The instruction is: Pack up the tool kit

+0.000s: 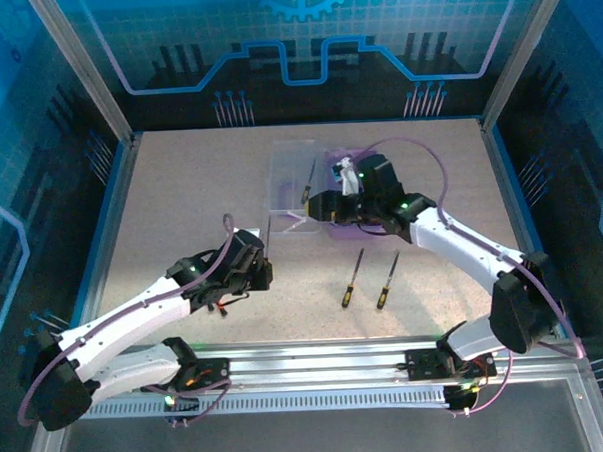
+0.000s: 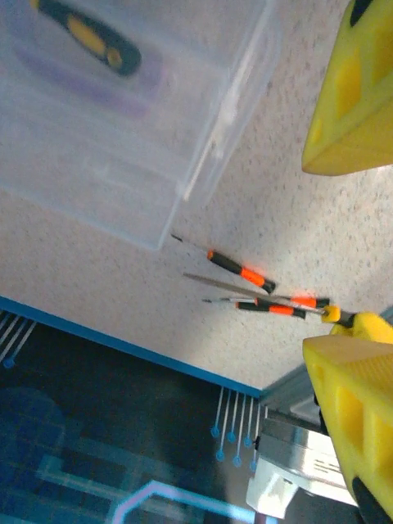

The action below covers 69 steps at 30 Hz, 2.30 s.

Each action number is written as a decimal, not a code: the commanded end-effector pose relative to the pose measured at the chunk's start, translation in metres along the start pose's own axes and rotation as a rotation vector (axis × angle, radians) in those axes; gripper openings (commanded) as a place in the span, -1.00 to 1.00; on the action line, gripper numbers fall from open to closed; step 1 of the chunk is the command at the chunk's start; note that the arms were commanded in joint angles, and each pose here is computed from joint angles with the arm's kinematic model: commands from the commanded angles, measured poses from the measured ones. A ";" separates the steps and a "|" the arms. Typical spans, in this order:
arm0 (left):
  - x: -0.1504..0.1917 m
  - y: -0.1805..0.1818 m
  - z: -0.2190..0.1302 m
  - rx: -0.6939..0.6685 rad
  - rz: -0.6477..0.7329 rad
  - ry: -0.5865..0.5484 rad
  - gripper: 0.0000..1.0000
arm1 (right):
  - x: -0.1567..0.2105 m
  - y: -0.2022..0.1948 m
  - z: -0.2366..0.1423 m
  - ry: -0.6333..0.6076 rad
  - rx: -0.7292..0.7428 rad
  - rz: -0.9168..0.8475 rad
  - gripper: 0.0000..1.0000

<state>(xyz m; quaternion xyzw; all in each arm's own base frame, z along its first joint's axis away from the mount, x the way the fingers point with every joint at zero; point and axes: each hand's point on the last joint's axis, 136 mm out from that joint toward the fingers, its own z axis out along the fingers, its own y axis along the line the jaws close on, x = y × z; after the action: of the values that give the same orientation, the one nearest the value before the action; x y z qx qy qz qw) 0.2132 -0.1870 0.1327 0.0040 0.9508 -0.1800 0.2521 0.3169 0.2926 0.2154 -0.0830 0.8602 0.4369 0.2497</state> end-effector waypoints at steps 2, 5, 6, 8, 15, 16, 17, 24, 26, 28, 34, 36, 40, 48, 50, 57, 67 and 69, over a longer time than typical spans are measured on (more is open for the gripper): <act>0.003 -0.020 -0.012 0.050 0.065 0.029 -0.86 | -0.001 0.023 0.021 0.022 -0.058 -0.020 0.19; 0.004 -0.024 -0.012 0.058 0.069 0.028 -0.86 | 0.004 0.021 0.030 0.043 -0.024 -0.012 0.21; 0.005 -0.026 -0.012 0.064 0.067 0.028 -0.87 | 0.006 0.018 0.033 0.047 -0.007 0.000 0.21; 0.005 -0.029 -0.012 0.075 0.067 0.025 -0.87 | 0.010 0.011 0.039 0.066 0.009 0.026 0.19; 0.002 -0.037 -0.012 0.083 0.091 0.031 -0.87 | 0.025 0.021 0.057 0.122 -0.068 0.047 0.05; 0.002 -0.038 -0.010 0.083 0.093 0.035 -0.87 | 0.027 0.021 0.060 0.126 -0.069 0.052 0.03; 0.002 -0.039 -0.010 0.086 0.097 0.035 -0.88 | 0.029 0.021 0.062 0.130 -0.073 0.057 0.00; -0.001 -0.043 -0.010 0.096 0.096 0.025 -0.88 | 0.037 0.017 0.075 0.159 -0.097 0.104 -0.20; -0.001 -0.043 -0.009 0.097 0.094 0.026 -0.88 | 0.038 0.018 0.077 0.169 -0.104 0.108 -0.33; -0.001 -0.043 -0.008 0.099 0.092 0.027 -0.88 | 0.038 0.018 0.078 0.164 -0.100 0.108 -0.43; -0.002 -0.043 -0.008 0.098 0.095 0.021 -0.88 | 0.040 0.016 0.081 0.165 -0.102 0.122 -0.65; -0.002 -0.043 -0.008 0.095 0.096 0.022 -0.87 | 0.040 0.017 0.082 0.167 -0.113 0.128 -0.74; -0.006 -0.043 -0.009 0.090 0.086 0.004 -0.73 | 0.037 0.020 0.082 0.152 -0.129 0.144 -0.84; -0.017 -0.046 -0.023 0.122 0.059 -0.058 -0.25 | 0.025 0.025 0.075 0.086 -0.118 0.108 -0.88; -0.018 -0.049 -0.028 0.140 0.055 -0.066 0.13 | 0.021 0.023 0.072 0.074 -0.103 0.092 -0.88; -0.013 -0.035 -0.042 0.150 0.012 -0.102 0.39 | -0.030 -0.002 0.037 -0.021 -0.060 0.084 -0.87; 0.005 -0.013 -0.033 0.133 -0.056 -0.107 0.56 | -0.124 -0.041 -0.038 -0.225 0.066 0.018 -0.86; 0.006 -0.012 -0.030 0.129 -0.057 -0.105 0.57 | -0.138 -0.058 -0.043 -0.241 0.106 0.029 -0.86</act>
<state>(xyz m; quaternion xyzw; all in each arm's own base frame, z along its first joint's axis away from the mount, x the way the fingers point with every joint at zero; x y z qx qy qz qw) 0.1901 -0.1879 0.1598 -0.0058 0.9252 -0.2451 0.2897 0.4294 0.2314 0.2638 -0.0027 0.8376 0.4303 0.3366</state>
